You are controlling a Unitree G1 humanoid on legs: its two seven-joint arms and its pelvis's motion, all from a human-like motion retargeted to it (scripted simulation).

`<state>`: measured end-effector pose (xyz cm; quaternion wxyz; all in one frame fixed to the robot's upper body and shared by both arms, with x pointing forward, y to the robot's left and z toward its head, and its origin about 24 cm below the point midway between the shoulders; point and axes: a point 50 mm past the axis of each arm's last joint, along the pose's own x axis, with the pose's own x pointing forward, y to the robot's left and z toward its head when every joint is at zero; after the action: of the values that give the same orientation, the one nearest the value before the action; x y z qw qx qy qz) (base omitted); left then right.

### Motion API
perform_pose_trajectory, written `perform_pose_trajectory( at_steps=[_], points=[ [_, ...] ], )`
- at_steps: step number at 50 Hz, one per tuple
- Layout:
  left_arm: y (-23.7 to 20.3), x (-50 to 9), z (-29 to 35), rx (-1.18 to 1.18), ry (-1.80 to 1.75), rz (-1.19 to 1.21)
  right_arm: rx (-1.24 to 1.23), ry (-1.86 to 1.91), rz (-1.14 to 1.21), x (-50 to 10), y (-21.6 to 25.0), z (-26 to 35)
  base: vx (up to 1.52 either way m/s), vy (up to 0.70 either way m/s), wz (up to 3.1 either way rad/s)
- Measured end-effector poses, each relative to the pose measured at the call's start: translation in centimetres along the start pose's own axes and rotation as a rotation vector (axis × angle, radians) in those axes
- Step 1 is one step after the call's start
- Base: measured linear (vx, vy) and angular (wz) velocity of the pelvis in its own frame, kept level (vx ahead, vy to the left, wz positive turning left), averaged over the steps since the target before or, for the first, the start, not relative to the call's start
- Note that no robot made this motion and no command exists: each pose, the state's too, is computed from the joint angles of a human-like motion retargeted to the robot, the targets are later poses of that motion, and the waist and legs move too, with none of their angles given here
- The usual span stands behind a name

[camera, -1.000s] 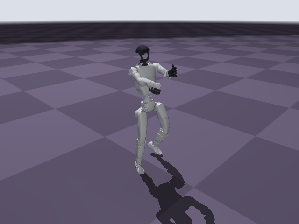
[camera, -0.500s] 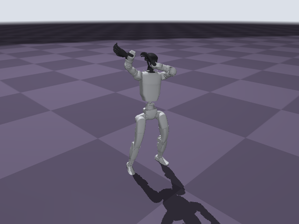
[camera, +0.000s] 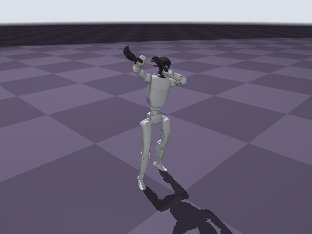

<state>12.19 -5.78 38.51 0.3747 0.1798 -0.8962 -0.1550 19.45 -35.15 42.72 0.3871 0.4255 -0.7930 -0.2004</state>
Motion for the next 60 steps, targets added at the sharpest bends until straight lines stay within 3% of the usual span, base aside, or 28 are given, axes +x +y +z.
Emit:
perform_pose_trajectory(
  at_steps=[5, 7, 9, 19, 47, 60],
  points=[
    [-0.4, -0.1, 0.0, 0.006, -0.002, -0.035, -0.003, -0.015, 0.004, 0.6, -0.1, 0.6, 0.29, -0.01, 0.44],
    [-1.3, -0.6, 1.4, -0.23, 0.059, -0.02, 0.012, -0.002, 0.003, 0.4, 0.2, 0.4, 0.33, -0.04, -0.01],
    [-0.4, -0.4, -0.2, -0.063, 0.041, -0.053, -0.019, -0.009, 0.009, 0.6, -0.5, 0.9, 0.39, -0.07, -0.09],
    [-0.1, -2.1, -2.0, 0.028, 0.131, -0.083, -0.007, 0.079, 0.01, -1.0, -0.4, -0.1, 0.41, -0.12, -0.32],
    [-1.2, -3.3, -3.1, -0.05, 0.267, -0.06, -0.172, 0.099, 0.033, -1.6, -3.9, 1.0, 0.39, 0.18, -0.02],
    [-1.5, -2.6, -2.3, -0.061, 0.221, -0.042, -0.142, 0.074, 0.035, -0.7, -3.2, 1.5, 0.37, 0.05, 0.44]
  ],
)
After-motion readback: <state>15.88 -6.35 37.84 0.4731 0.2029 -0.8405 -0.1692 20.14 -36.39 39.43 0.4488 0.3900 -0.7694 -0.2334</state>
